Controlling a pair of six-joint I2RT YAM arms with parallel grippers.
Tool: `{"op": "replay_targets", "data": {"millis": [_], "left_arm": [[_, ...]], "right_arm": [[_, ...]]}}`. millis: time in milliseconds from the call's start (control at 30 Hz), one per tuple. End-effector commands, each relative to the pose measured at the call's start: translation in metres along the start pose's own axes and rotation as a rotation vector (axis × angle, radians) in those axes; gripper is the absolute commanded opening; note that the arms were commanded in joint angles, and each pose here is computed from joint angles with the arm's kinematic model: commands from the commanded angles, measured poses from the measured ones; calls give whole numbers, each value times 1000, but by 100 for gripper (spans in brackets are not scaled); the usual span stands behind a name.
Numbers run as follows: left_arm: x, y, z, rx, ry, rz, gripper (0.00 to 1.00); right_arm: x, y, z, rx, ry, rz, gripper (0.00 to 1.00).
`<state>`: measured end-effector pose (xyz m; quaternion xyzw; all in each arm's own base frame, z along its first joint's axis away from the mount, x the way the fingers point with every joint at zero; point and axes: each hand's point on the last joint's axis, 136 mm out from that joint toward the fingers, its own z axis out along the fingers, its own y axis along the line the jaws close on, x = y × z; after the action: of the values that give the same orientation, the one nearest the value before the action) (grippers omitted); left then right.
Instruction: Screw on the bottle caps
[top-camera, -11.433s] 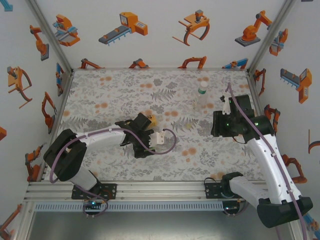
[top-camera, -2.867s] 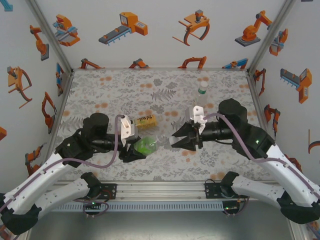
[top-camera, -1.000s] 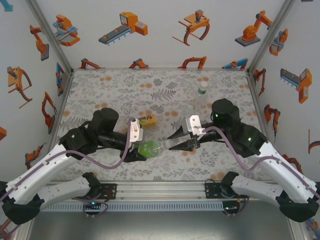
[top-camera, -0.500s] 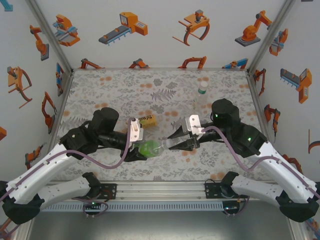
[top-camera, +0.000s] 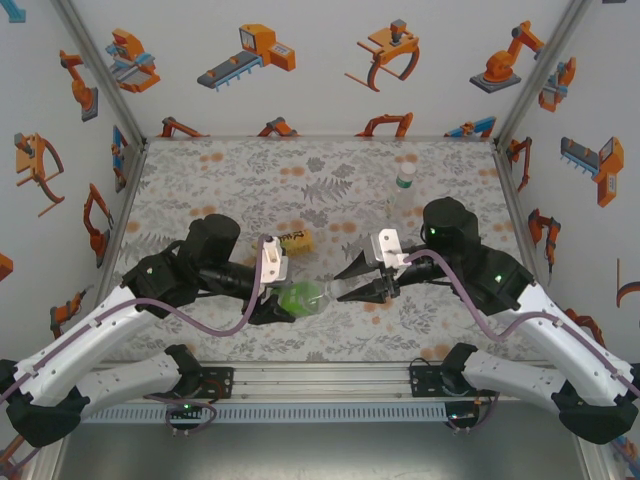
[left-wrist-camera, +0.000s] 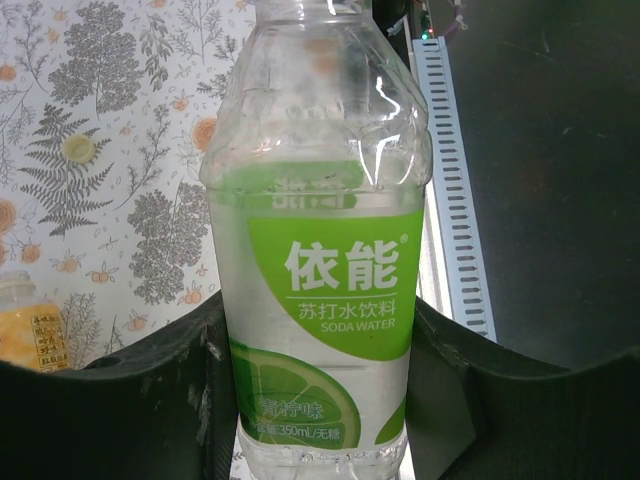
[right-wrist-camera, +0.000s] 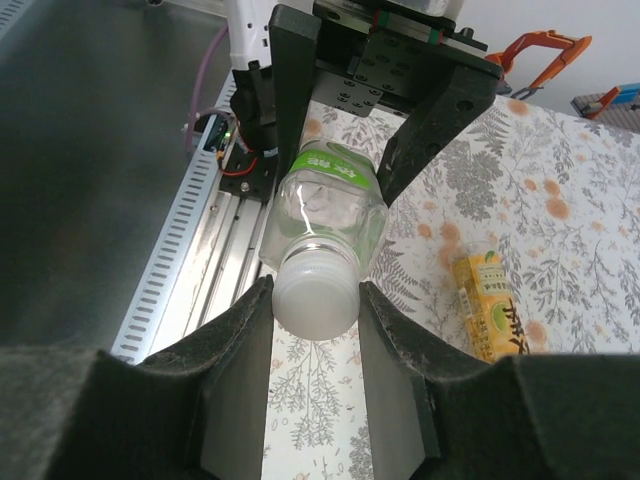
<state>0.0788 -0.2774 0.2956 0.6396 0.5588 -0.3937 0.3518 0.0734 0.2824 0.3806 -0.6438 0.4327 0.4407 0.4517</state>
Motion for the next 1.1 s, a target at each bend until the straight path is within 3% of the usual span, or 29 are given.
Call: {"op": "replay_targets", "data": {"millis": [0, 400, 1067], "left_arm": [[-25, -10, -6, 41, -77, 59, 0], [-26, -13, -5, 69, -79, 49, 0], [-39, -12, -8, 48, -152, 73, 0]], "right_arm": [[-4, 5, 3, -46, -22, 7, 7], [-9, 15, 4, -107, -44, 14, 5], [-4, 14, 9, -68, -86, 65, 0]]}}
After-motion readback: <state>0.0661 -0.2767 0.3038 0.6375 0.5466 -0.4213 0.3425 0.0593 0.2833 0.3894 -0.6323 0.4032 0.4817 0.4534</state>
